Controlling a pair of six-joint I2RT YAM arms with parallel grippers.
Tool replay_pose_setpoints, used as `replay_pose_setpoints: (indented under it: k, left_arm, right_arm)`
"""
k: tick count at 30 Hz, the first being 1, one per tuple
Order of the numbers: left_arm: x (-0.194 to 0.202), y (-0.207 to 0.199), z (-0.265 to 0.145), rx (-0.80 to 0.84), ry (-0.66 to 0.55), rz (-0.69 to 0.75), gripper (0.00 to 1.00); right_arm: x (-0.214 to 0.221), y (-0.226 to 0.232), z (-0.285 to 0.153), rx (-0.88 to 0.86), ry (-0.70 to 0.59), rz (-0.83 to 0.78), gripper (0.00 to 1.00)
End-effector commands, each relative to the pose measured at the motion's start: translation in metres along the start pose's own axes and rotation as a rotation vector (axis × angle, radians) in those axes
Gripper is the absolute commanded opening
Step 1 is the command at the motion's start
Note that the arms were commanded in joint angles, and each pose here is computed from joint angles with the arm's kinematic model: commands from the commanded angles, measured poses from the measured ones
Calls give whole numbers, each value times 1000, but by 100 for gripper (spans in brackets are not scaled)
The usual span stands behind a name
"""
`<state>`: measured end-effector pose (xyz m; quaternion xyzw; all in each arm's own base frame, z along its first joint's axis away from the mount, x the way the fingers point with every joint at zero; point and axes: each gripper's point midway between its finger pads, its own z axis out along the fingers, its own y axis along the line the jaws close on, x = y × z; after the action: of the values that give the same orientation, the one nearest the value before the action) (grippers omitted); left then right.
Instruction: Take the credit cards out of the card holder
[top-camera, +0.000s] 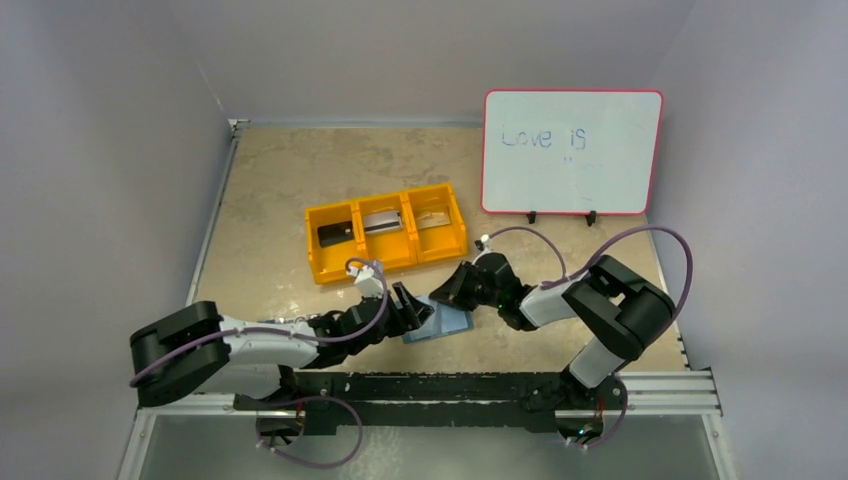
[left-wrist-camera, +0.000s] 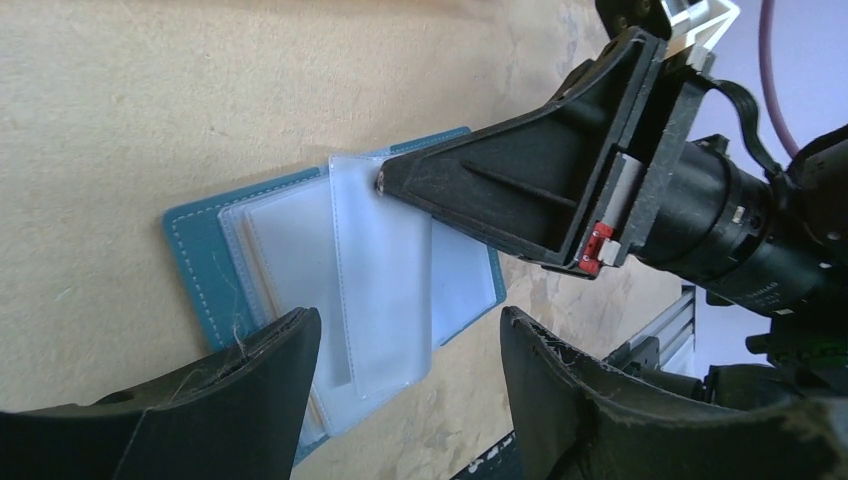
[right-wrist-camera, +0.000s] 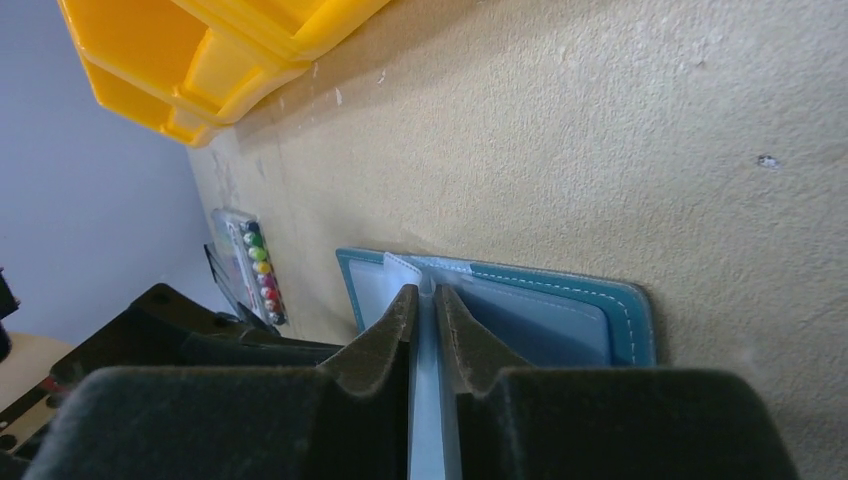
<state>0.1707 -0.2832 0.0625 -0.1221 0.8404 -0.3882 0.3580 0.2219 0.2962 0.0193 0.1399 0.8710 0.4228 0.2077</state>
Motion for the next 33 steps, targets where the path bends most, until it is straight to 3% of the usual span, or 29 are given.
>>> replay_pose_setpoints:
  k: [1, 5, 11, 14, 17, 26, 30, 33]
  left_arm:
    - [-6, -44, 13, 111, -2, -69, 66]
    - [1, -27, 22, 61, 10, -112, 66]
    - [10, -36, 30, 99, 49, -120, 63]
    - [12, -32, 32, 85, 51, -122, 63]
    - [14, -29, 33, 76, 52, -118, 63]
    - [18, -44, 40, 118, 75, -120, 62]
    - [18, -52, 43, 123, 84, -101, 62]
    - [17, -55, 45, 121, 85, -88, 62]
  right_arm:
    - [0, 2, -1, -34, -2, 15, 14]
    - [0, 1, -1, -34, -2, 7, 19]
    - [-8, 16, -11, -69, -29, -65, 35]
    - [-20, 14, -20, 6, -73, -114, 48]
    - [-35, 12, -34, 91, -134, -164, 52]
    - [-62, -45, -78, 417, -262, -154, 57]
    - [-59, -54, -75, 383, -214, -166, 57]
    - [-47, -54, -65, 346, -138, -169, 48]
